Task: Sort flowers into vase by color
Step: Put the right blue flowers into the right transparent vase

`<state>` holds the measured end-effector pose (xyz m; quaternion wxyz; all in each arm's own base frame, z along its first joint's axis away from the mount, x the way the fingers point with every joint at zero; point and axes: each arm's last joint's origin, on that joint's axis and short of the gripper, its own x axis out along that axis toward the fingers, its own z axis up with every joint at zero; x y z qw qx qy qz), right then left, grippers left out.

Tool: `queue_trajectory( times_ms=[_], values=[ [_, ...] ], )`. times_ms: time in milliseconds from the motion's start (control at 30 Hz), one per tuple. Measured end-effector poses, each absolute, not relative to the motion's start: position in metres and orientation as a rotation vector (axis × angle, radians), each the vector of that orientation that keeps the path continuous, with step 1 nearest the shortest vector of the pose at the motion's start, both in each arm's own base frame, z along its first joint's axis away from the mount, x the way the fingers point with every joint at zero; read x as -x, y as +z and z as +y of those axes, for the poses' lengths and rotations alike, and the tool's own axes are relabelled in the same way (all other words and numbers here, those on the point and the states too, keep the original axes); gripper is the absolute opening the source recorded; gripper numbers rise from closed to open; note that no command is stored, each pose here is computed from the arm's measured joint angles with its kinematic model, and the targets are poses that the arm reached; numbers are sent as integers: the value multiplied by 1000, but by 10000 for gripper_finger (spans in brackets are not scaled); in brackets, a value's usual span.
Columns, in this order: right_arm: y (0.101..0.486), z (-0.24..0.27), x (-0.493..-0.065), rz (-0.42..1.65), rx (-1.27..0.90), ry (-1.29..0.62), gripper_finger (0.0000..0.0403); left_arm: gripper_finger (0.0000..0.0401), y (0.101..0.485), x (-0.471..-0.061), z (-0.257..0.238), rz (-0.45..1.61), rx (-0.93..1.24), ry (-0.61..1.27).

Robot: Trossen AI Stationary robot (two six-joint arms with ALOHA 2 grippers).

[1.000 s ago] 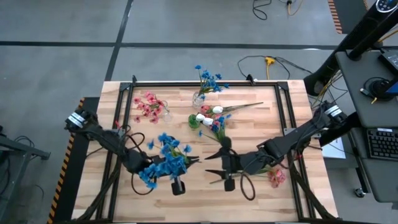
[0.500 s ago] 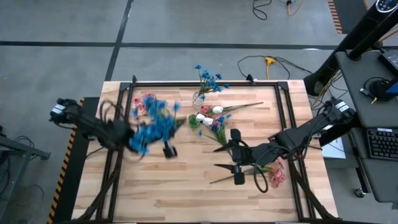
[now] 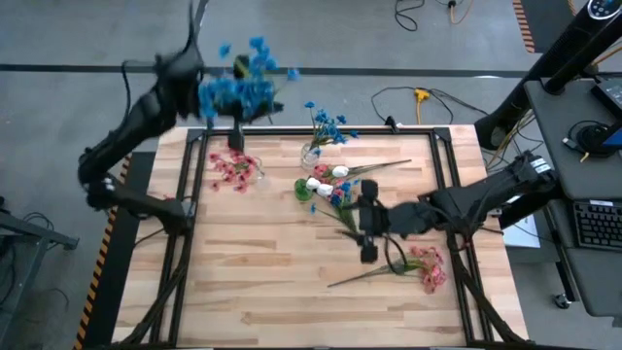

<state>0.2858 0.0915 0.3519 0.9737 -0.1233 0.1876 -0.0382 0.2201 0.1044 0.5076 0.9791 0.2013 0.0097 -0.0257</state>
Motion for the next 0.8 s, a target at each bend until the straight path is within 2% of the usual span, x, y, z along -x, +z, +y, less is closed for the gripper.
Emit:
queue_trajectory(
  times_ms=[133,333,633,800],
  values=[
    [353,61,-287,425,256,-168,219,0,509,-211,163,1,-358,-108],
    [344,20,-290,484,226,-226,219,0,477,-220,222,55,-238,-168],
    [329,-20,-288,517,126,-273,219,0,444,-245,218,139,-191,-136],
    [333,-22,-280,513,105,-286,219,0,432,-236,197,101,-227,-97]
  ],
)
